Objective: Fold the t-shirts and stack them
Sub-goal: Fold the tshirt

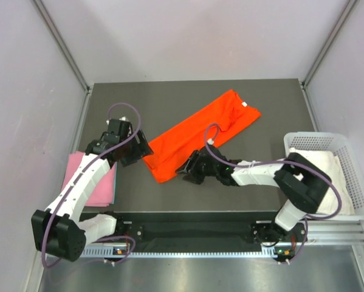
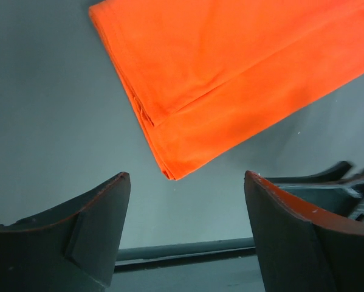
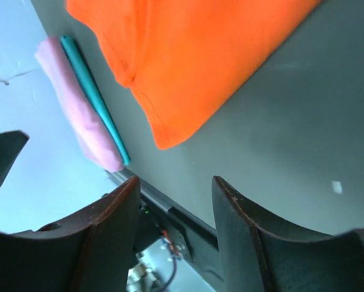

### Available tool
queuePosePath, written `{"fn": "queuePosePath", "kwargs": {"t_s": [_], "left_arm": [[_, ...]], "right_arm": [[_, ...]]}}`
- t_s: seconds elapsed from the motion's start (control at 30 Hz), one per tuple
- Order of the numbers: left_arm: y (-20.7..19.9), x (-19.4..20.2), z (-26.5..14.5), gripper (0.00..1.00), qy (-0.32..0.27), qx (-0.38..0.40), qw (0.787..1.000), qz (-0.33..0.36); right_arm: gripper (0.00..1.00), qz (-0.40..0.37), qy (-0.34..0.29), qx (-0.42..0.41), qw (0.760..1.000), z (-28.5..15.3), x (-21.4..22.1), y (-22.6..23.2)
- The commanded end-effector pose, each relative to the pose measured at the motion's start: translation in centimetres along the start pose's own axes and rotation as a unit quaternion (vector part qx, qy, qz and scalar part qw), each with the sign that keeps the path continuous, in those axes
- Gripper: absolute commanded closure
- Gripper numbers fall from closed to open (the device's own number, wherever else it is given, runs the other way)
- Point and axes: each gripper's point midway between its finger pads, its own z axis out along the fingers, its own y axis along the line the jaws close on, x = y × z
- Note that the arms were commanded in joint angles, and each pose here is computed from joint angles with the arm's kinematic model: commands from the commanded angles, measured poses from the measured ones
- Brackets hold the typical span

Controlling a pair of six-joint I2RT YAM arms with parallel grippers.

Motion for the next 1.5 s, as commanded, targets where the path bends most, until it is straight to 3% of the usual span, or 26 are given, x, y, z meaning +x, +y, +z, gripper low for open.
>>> {"fn": "queuePosePath", "kwargs": {"t_s": [0.0, 0.23, 0.6, 0.7, 0.8, 0.83, 0.93, 1.1, 1.37, 1.4, 1.43, 1.47], "left_arm": [[1.0, 0.7, -0.8, 0.19, 0.004, -0.024, 0.999, -0.026], [1.8, -0.2, -3.2, 0.21, -0.040, -0.033, 0.999, -0.013], [1.6, -0.1, -4.6, 0.22, -0.051, -0.018, 0.999, -0.002], [1.7, -0.1, -5.0, 0.22, -0.056, -0.020, 0.998, 0.002], [1.8, -0.1, -5.2, 0.22, -0.059, -0.020, 0.998, 0.006], [1.9, 0.0, -5.2, 0.22, -0.058, -0.021, 0.998, 0.008], [1.8, 0.2, -5.2, 0.22, -0.051, -0.016, 0.998, 0.017], [0.9, 1.1, -4.5, 0.14, -0.020, 0.015, 0.999, 0.049], [-1.2, 3.0, -2.2, 0.13, 0.029, 0.088, 0.994, 0.061], [-1.1, 3.7, -1.5, 0.13, 0.044, 0.093, 0.993, 0.059], [-1.8, 4.1, -1.3, 0.12, 0.052, 0.114, 0.990, 0.060], [-1.5, 4.9, -0.5, 0.03, 0.071, 0.114, 0.989, 0.056]], "right_arm": [[0.48, 0.088, 0.008, -0.047, 0.995, 2.0, 2.0, 2.8], [0.50, 0.119, -0.010, -0.014, 0.993, 4.5, 5.2, 2.7], [0.53, 0.140, -0.048, 0.032, 0.988, 7.8, 4.3, 0.8], [0.57, 0.153, -0.044, 0.041, 0.986, 8.6, 4.6, 0.5], [0.67, 0.160, -0.044, 0.047, 0.985, 9.1, 4.7, -0.2], [0.76, 0.162, -0.043, 0.047, 0.985, 9.1, 4.7, -0.3], [0.90, 0.145, -0.043, 0.056, 0.987, 8.4, 4.8, -1.3], [1.00, 0.114, -0.037, 0.066, 0.991, 5.8, 5.2, -5.5], [0.99, 0.024, -0.007, 0.078, 0.997, -1.5, 6.4, -11.9], [0.98, 0.015, -0.010, 0.105, 0.994, -2.9, 6.5, -14.7], [0.94, 0.006, -0.011, 0.109, 0.994, -3.7, 6.5, -15.4], [0.88, -0.015, -0.011, 0.113, 0.993, -5.1, 6.3, -16.3]]}}
